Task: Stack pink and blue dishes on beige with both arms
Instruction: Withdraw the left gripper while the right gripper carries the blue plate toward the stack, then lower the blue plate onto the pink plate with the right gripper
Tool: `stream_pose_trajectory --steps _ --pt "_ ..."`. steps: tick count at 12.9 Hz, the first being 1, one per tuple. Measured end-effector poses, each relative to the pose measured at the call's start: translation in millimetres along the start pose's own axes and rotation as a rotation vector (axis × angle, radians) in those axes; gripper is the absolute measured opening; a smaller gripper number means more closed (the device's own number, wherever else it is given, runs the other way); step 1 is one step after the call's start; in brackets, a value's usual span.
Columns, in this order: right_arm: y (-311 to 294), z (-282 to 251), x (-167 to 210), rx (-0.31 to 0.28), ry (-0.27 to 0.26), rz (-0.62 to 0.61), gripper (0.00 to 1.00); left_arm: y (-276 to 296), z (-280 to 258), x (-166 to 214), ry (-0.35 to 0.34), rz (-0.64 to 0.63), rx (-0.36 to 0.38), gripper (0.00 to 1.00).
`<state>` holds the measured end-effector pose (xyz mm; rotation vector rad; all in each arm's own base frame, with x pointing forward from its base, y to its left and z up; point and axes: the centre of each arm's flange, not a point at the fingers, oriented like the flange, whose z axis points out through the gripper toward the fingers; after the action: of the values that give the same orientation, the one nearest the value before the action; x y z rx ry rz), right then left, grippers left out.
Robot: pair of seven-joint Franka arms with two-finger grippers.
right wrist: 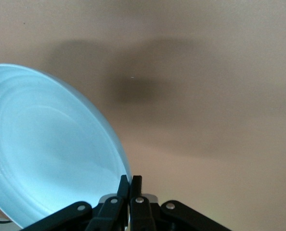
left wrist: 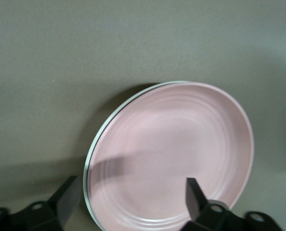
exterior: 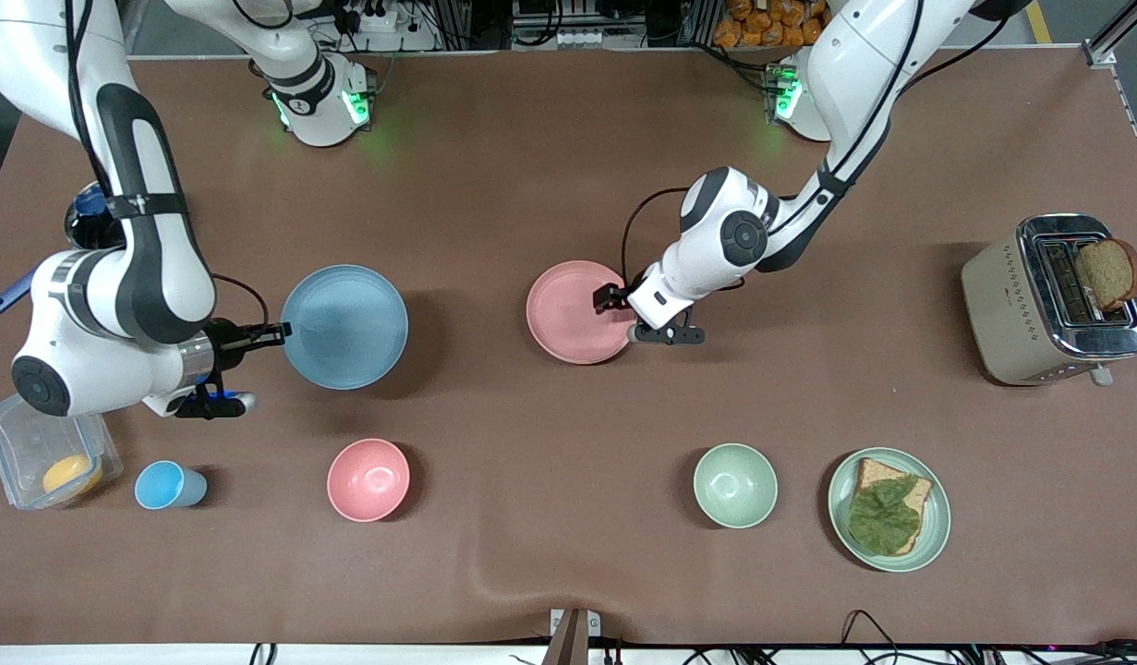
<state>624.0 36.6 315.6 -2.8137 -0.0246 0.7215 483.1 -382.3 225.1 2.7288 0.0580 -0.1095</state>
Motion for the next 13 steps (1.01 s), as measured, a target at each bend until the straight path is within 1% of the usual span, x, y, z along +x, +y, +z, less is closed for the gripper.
stream_pose_trajectory --steps 2,4,6,7,9,10,11,13 --pt "-8 0 0 -0.006 0.002 -0.001 0.03 9 -19 0 0.012 0.016 0.003 1.0" --pt "-14 0 1 0.003 0.002 0.005 0.03 12 -46 5 0.03 0.021 0.01 1.0" --pt "-30 4 0 0.012 -0.008 0.017 0.03 2 -96 23 0.048 0.009 0.037 1.0" --pt "-46 9 -1 0.003 -0.018 0.025 0.03 -8 -130 34 0.057 0.02 0.079 1.0" --pt "-89 24 -5 -0.028 -0.041 0.032 0.03 -34 -204 56 0.059 0.045 0.228 1.0" --pt "-113 32 -8 -0.047 -0.05 0.03 0.03 -47 -242 65 0.052 0.035 0.297 1.0" --pt "-136 41 -11 -0.061 -0.059 0.026 0.03 -57 -279 73 0.043 0.013 0.341 1.0" --pt "-172 56 -18 -0.048 -0.079 0.018 0.03 -70 -346 82 0.022 -0.046 0.377 1.0"
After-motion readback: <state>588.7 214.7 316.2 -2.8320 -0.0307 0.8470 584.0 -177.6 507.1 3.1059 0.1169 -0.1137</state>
